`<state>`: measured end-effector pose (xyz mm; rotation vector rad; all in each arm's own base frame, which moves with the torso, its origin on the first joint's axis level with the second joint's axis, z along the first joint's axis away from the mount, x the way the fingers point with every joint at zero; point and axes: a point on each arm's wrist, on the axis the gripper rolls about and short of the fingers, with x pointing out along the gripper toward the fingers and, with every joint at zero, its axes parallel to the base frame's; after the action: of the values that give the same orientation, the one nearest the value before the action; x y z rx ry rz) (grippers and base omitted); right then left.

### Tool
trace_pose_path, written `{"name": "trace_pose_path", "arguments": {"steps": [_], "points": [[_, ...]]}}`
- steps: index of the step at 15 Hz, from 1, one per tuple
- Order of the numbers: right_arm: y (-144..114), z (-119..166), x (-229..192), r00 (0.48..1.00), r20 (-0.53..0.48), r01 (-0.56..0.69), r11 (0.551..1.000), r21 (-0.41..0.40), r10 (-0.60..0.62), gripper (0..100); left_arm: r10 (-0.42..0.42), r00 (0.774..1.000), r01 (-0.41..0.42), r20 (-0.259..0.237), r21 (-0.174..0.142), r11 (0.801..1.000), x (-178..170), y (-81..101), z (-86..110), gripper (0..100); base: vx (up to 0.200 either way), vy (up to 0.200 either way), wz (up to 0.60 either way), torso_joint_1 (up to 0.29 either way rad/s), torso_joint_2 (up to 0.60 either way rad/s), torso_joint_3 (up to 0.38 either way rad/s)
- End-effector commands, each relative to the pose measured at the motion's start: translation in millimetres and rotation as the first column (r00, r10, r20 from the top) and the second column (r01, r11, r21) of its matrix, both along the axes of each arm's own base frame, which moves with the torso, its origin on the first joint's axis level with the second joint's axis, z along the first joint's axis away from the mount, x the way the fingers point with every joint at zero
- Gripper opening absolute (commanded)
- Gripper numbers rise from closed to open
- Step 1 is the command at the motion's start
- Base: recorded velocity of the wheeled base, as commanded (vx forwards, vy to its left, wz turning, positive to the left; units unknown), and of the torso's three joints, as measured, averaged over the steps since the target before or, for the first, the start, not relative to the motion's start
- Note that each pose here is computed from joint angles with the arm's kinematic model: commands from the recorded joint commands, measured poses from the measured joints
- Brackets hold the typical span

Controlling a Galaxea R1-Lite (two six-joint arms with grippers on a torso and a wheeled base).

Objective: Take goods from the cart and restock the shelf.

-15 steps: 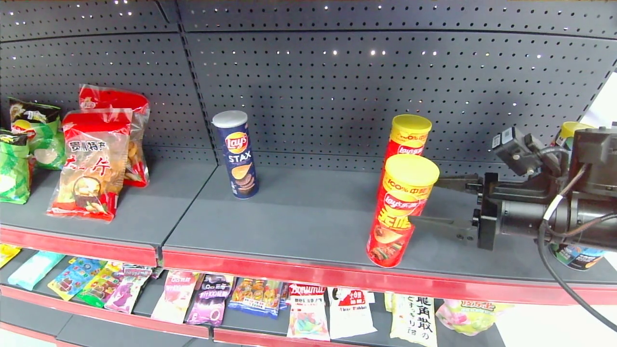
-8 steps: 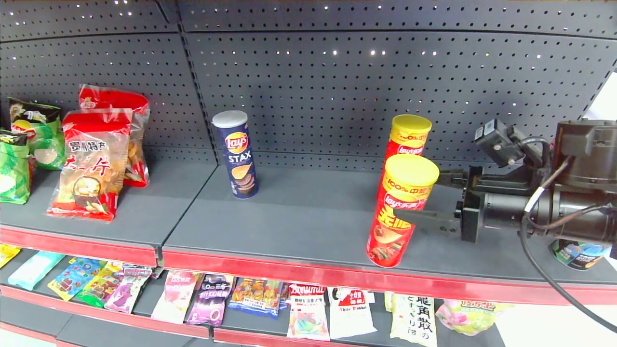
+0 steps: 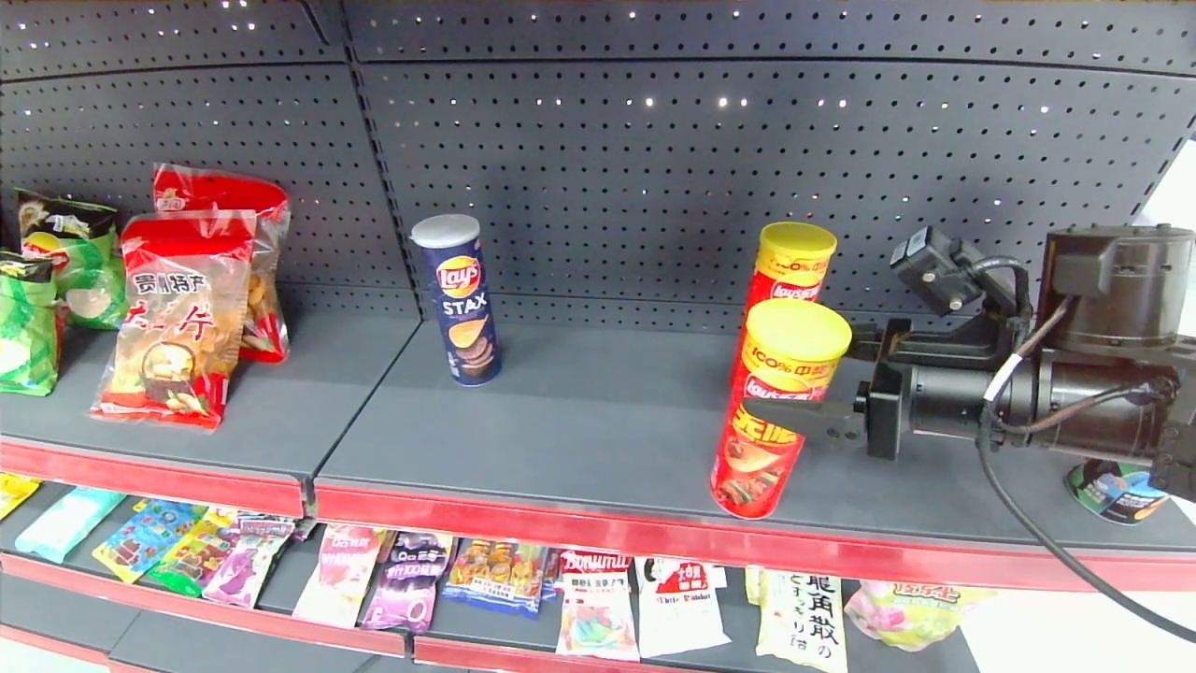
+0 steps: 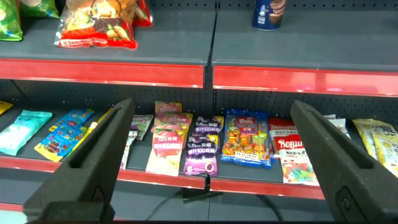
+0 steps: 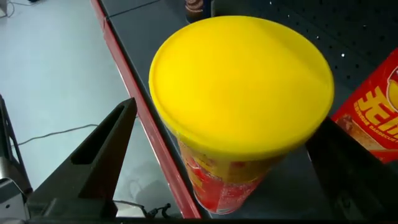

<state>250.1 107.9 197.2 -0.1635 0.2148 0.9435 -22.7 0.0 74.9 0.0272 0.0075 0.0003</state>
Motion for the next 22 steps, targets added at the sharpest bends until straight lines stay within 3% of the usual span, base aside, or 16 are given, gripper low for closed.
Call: {"name": "trace_pose_path", "arguments": {"steps": [1,10,11,17,22], "points": [[2.8,-3.1,1.5,1.000,-0.008,-0.008,1.000,-0.004,0.008,100,0.001,1.000,-0.001,0.000,0.000,1.000,0.0,0.0,0.0,100,0.000,0.000,0.00,0.000,0.00,0.000],[6.2,-9.8,12.1,1.000,-0.012,0.019,0.999,0.027,-0.019,100,0.001,1.000,-0.001,0.000,0.000,1.000,0.0,0.0,0.0,100,0.000,0.000,0.00,0.000,0.00,0.000],[6.8,-11.4,12.6,1.000,-0.011,0.017,0.999,0.028,-0.017,0,0.000,1.000,0.000,0.000,0.000,1.000,0.0,0.0,0.0,100,0.000,0.000,0.00,0.000,0.00,0.000],[4.5,-12.6,9.1,1.000,-0.017,-0.001,1.000,0.028,0.001,0,0.001,1.000,-0.001,0.000,0.000,1.000,0.0,0.0,0.0,100,0.000,0.000,0.00,0.000,0.00,0.000],[-15.0,-4.2,14.7,1.000,0.008,-0.017,0.998,0.057,0.017,0,0.000,1.000,0.000,0.000,0.000,1.000,0.0,0.0,0.0,100,0.000,0.000,0.00,0.000,0.00,0.000]]}}
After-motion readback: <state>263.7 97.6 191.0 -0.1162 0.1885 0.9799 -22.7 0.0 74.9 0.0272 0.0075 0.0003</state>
